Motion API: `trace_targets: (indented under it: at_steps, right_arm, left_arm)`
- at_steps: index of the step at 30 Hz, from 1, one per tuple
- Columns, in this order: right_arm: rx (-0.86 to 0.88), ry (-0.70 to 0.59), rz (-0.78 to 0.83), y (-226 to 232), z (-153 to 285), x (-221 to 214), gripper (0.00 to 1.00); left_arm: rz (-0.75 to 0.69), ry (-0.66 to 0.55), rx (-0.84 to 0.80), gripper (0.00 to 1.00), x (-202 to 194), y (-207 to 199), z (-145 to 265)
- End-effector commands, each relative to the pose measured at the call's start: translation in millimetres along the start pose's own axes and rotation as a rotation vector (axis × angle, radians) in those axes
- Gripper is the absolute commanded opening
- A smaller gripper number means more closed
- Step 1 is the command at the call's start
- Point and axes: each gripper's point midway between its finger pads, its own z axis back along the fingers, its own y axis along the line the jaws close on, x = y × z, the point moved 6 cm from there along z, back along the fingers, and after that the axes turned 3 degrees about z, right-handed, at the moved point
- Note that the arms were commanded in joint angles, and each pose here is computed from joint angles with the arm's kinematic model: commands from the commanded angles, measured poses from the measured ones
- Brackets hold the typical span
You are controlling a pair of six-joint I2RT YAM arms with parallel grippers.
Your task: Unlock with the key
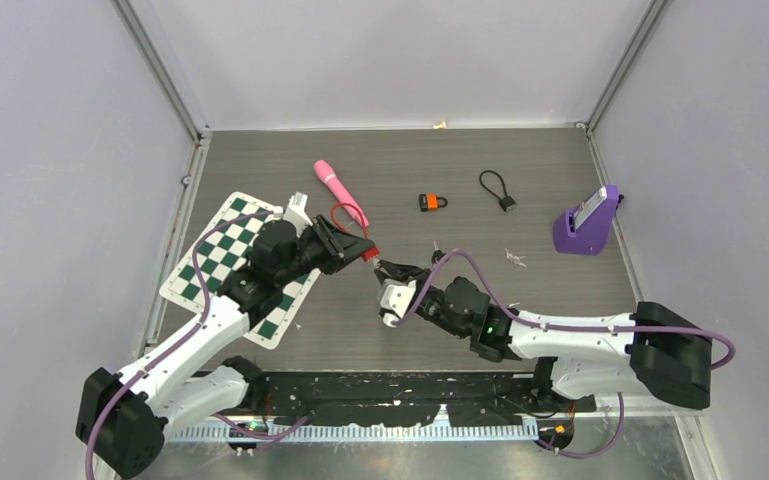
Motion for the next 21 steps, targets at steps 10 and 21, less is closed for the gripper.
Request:
trace_targets:
  at_steps: [10, 21]
  right_arm:
    - [-0.18, -0.052, -0.007, -25, -15, 24, 0.17]
    - [-0.265, -0.138, -0.31, -26, -21, 34, 0.05]
  left_arm:
    - [-0.01, 0.003, -0.144, 0.0, 2, -35, 9]
    - [-0.022, 0.007, -0.269, 0.0, -9, -39, 14]
